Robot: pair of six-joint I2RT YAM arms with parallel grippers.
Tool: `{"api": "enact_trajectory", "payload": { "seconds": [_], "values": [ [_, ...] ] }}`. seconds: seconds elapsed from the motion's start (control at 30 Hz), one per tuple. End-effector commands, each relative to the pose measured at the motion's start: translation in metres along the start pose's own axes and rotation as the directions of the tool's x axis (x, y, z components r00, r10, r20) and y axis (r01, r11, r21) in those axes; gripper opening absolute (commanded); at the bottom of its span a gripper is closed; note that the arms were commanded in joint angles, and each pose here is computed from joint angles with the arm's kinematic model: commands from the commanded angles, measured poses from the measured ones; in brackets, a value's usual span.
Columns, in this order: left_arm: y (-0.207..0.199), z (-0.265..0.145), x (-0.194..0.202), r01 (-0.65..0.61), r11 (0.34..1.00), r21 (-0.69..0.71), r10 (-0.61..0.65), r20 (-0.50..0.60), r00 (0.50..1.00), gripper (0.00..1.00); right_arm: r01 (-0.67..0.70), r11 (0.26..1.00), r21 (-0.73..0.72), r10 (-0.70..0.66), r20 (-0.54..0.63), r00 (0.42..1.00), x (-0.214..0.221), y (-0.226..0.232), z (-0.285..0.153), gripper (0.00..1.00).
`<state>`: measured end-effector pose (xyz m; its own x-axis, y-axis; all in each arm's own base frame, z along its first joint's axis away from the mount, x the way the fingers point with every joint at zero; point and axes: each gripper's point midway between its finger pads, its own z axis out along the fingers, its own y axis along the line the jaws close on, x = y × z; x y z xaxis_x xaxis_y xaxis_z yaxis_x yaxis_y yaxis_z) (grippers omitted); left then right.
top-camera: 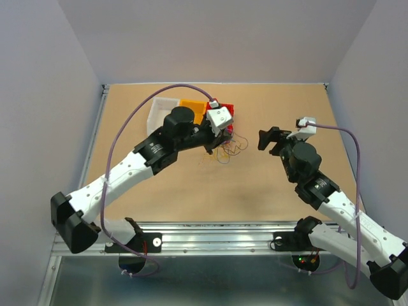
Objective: Untangle the cables
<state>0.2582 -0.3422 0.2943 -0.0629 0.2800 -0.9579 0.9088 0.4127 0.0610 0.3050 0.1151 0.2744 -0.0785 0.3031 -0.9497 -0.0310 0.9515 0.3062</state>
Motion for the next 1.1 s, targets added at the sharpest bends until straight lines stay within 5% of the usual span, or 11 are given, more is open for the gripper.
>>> {"api": "enact_trajectory", "payload": {
  "seconds": [0.0,0.23,0.47,0.63,0.93,1.07],
  "values": [
    [-0.030,-0.040,-0.069,-0.126,0.986,0.108,0.103,0.196,0.975,0.00,0.031,0.988,-0.151,-0.029,0.012,0.999,-0.002,0.019,-0.012,0.92],
    [-0.027,-0.073,-0.119,-0.147,0.988,0.053,0.127,0.275,0.953,0.00,0.101,0.809,-0.578,-0.073,0.072,0.995,-0.006,0.083,-0.056,0.89],
    [-0.033,-0.055,-0.103,-0.116,0.986,0.119,0.088,0.222,0.971,0.00,0.189,0.599,-0.778,-0.123,0.144,0.982,0.008,0.120,-0.080,0.90],
    [-0.031,-0.053,-0.100,-0.114,0.987,0.111,0.088,0.217,0.972,0.00,0.151,0.469,-0.870,-0.184,0.071,0.980,0.033,0.144,-0.081,0.89],
    [-0.035,-0.070,-0.112,-0.132,0.986,0.107,0.100,0.260,0.961,0.00,0.132,0.430,-0.893,-0.205,0.045,0.978,0.044,0.162,-0.063,0.62],
    [-0.037,-0.074,-0.113,-0.132,0.985,0.110,0.100,0.263,0.960,0.00,0.124,0.462,-0.878,-0.183,0.042,0.982,0.039,0.162,-0.058,0.32]
  ]
}}
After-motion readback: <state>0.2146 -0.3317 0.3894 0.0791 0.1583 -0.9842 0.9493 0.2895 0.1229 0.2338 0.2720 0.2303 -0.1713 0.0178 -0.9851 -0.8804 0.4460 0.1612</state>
